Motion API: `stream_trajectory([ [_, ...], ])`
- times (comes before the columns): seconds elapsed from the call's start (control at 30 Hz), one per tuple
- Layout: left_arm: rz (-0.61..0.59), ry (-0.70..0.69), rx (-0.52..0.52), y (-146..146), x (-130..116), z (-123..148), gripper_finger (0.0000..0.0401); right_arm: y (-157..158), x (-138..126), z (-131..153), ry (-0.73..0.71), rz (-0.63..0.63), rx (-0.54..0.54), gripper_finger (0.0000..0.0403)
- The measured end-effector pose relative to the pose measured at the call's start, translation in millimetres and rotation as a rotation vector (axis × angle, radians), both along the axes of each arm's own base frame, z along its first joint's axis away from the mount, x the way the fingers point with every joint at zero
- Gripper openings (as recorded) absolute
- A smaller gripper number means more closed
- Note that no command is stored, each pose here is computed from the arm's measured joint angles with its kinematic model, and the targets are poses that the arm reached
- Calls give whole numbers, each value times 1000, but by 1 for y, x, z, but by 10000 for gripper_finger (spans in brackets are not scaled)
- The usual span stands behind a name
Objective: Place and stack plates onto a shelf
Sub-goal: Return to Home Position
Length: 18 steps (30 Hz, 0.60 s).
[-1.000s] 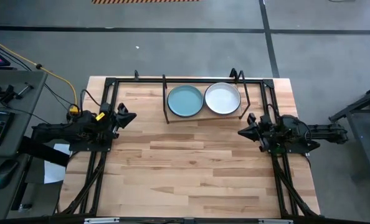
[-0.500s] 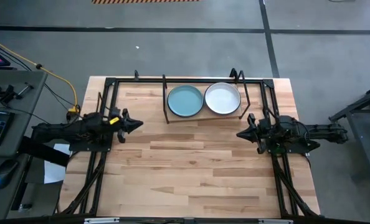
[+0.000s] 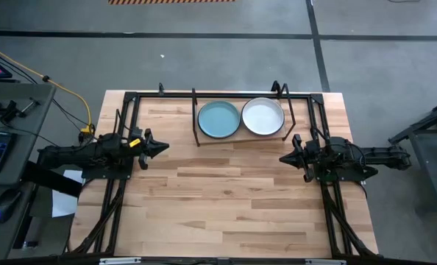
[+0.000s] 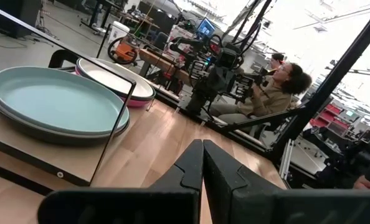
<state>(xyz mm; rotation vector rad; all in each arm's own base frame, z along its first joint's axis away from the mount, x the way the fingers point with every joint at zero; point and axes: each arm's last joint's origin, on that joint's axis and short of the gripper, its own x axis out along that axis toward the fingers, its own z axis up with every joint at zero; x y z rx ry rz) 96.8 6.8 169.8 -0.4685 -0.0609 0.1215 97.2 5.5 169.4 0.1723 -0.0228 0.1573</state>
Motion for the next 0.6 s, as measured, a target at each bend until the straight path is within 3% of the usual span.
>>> stream_trajectory([
  [0.6,0,0,0,0,0,0,1,-1,0,0,3,-31,8,0],
])
